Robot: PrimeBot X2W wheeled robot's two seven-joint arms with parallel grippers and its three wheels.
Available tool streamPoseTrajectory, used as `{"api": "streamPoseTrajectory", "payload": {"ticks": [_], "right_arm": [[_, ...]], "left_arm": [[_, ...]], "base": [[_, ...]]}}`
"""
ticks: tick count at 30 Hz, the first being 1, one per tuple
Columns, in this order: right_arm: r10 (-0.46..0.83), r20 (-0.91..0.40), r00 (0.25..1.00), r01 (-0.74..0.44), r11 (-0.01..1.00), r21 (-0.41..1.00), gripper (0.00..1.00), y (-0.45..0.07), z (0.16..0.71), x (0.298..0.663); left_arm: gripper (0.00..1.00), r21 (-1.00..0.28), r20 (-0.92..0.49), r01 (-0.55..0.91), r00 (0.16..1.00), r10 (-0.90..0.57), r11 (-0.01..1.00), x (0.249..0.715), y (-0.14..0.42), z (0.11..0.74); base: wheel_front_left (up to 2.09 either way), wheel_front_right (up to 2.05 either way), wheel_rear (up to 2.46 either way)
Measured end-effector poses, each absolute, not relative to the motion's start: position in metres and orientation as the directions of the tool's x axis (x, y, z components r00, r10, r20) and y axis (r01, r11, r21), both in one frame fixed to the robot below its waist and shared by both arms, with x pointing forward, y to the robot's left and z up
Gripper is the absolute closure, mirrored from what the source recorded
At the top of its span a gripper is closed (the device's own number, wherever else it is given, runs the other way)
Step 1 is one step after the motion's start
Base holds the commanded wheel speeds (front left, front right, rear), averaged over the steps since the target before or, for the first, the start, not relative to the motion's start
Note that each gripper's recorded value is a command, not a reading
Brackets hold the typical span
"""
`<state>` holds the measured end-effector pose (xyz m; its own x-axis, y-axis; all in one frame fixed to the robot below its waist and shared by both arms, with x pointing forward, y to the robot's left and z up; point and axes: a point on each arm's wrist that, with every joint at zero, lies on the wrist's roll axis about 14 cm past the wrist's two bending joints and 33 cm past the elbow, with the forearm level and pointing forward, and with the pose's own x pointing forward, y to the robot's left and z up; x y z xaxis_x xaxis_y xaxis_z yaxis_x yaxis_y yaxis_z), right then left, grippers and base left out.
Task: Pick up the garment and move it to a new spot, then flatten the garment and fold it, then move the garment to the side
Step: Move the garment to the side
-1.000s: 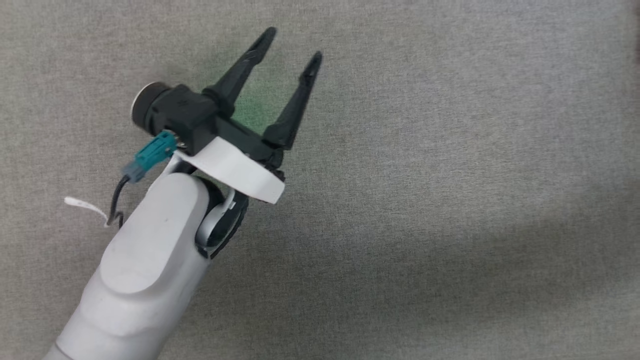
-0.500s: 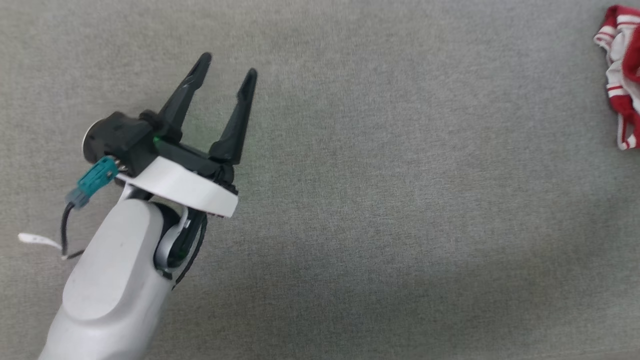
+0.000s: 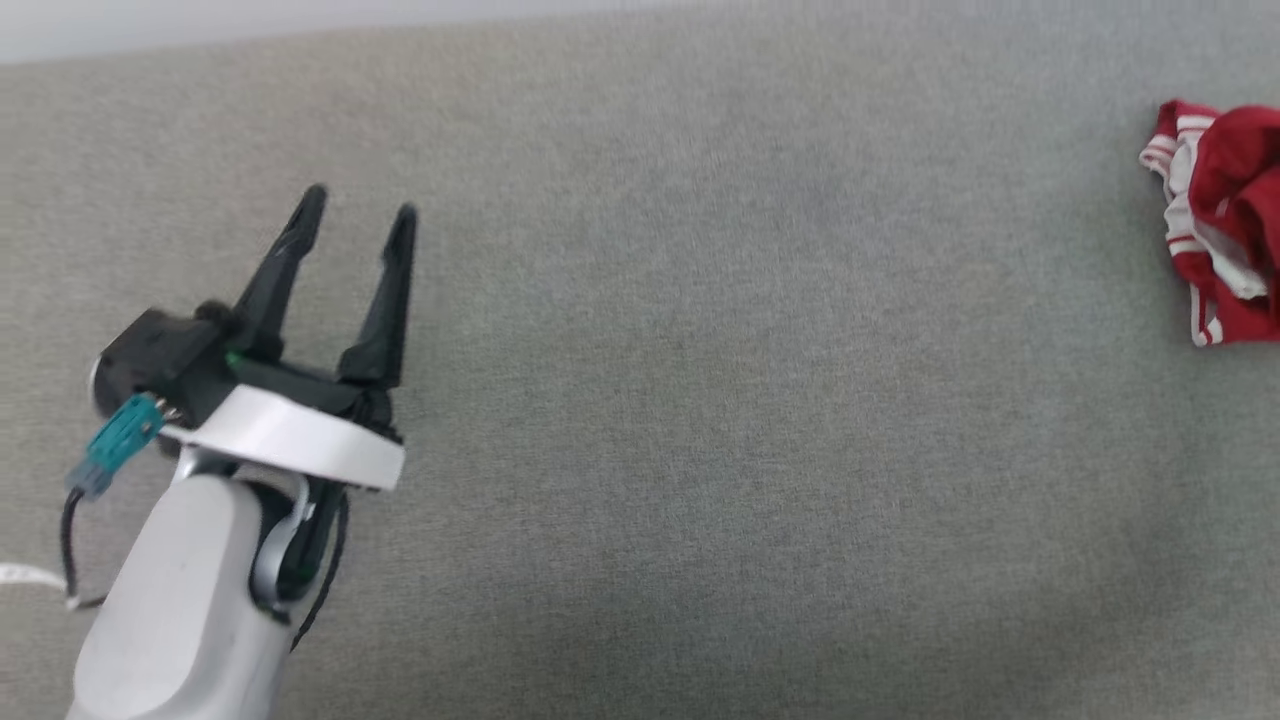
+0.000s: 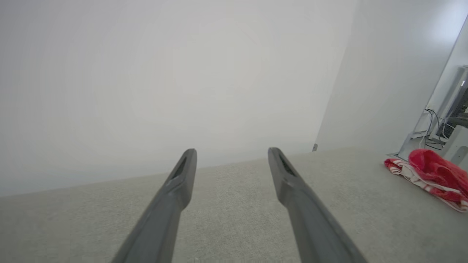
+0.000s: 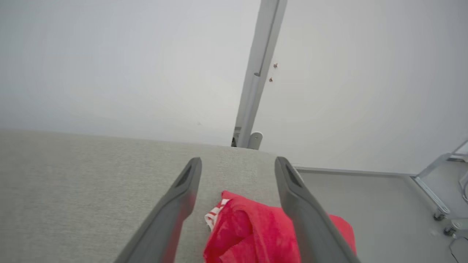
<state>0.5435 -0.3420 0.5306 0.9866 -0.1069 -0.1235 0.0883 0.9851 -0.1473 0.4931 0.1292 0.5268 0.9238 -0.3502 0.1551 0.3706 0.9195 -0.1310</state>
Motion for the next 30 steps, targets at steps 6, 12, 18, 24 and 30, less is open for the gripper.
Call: {"api": "streamPoseTrajectory", "payload": {"ticks": [6, 12, 18, 24, 30], "right_arm": [[-0.027, -0.068, 0.997, 0.020, 0.996, -0.092, 0.00, -0.309, 0.533, 0.528], [0.029, -0.041, 0.999, -0.031, 0.997, -0.064, 0.00, -0.287, 0.528, 0.507], [0.061, -0.025, 0.998, -0.061, 0.998, -0.009, 0.00, -0.267, 0.519, 0.485], [0.084, -0.004, 0.996, -0.084, 0.996, 0.023, 0.00, -0.249, 0.512, 0.461], [0.082, 0.014, 0.997, -0.082, 0.995, 0.062, 0.00, -0.235, 0.506, 0.437]], "left_arm": [[0.00, -0.105, 0.161, 0.291, 0.948, -0.273, 0.951, 0.472, 0.159, 0.534], [0.00, -0.086, 0.156, 0.201, 0.970, -0.186, 0.976, 0.446, 0.191, 0.536], [0.00, -0.075, 0.136, 0.113, 0.985, -0.102, 0.991, 0.416, 0.218, 0.530], [0.00, -0.077, 0.122, 0.033, 0.992, -0.024, 0.996, 0.388, 0.240, 0.525], [0.00, -0.087, 0.114, -0.021, 0.993, 0.031, 0.996, 0.366, 0.254, 0.522]], "base": [[0.00, 0.00, 0.00], [0.00, 0.00, 0.00], [0.00, 0.00, 0.00], [0.00, 0.00, 0.00], [0.00, 0.00, 0.00]]}}
